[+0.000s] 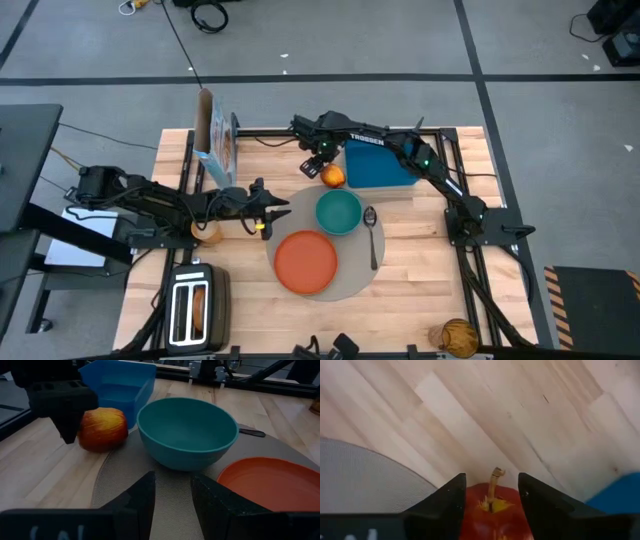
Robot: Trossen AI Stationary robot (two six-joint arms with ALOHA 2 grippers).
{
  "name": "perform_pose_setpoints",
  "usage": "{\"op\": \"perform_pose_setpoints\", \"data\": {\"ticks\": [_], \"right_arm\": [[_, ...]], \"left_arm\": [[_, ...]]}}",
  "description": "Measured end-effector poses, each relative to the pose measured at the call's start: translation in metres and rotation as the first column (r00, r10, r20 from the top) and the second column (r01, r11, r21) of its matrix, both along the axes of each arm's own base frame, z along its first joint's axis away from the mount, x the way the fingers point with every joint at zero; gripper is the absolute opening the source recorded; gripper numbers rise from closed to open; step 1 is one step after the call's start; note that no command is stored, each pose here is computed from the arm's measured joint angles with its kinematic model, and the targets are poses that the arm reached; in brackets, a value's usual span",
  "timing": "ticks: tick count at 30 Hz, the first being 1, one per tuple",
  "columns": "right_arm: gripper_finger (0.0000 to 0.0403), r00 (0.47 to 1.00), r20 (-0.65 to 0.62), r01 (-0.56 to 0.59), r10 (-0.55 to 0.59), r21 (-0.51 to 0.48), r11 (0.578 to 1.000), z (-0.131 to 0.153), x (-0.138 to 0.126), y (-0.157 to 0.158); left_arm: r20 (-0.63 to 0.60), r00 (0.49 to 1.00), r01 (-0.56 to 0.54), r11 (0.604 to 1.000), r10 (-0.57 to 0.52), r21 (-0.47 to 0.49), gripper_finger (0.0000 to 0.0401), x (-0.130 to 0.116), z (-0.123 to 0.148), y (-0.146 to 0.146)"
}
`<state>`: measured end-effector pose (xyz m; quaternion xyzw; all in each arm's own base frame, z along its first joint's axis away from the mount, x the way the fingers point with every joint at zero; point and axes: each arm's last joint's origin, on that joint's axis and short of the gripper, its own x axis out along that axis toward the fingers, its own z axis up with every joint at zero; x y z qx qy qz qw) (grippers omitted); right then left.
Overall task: Arrange a breakfast setting
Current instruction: Put the apple on top left of the round table mat
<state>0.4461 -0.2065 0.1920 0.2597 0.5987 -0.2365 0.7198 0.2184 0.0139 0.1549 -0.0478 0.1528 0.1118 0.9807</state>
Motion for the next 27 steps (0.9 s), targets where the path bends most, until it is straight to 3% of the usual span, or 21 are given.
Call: {"op": "perform_pose_setpoints", "data": {"ticks": [10,27], "right_arm": [[0.0149,1.000,0.005,0.004,-0.004,0.029,1.000,-0.018,0.001,-0.010],[0.0078,1.000,-0.024,0.020,-0.019,0.044,0.999,-0.017,-0.002,-0.007]], "left_arm": [[-0.010,1.000,-0.001,1.000,0.001,-0.005,0.0132,0.000,-0.001,0.000],[-0.014,1.000,0.000,1.000,0.000,-0.003,0.0133,0.000,-0.001,0.000]]}}
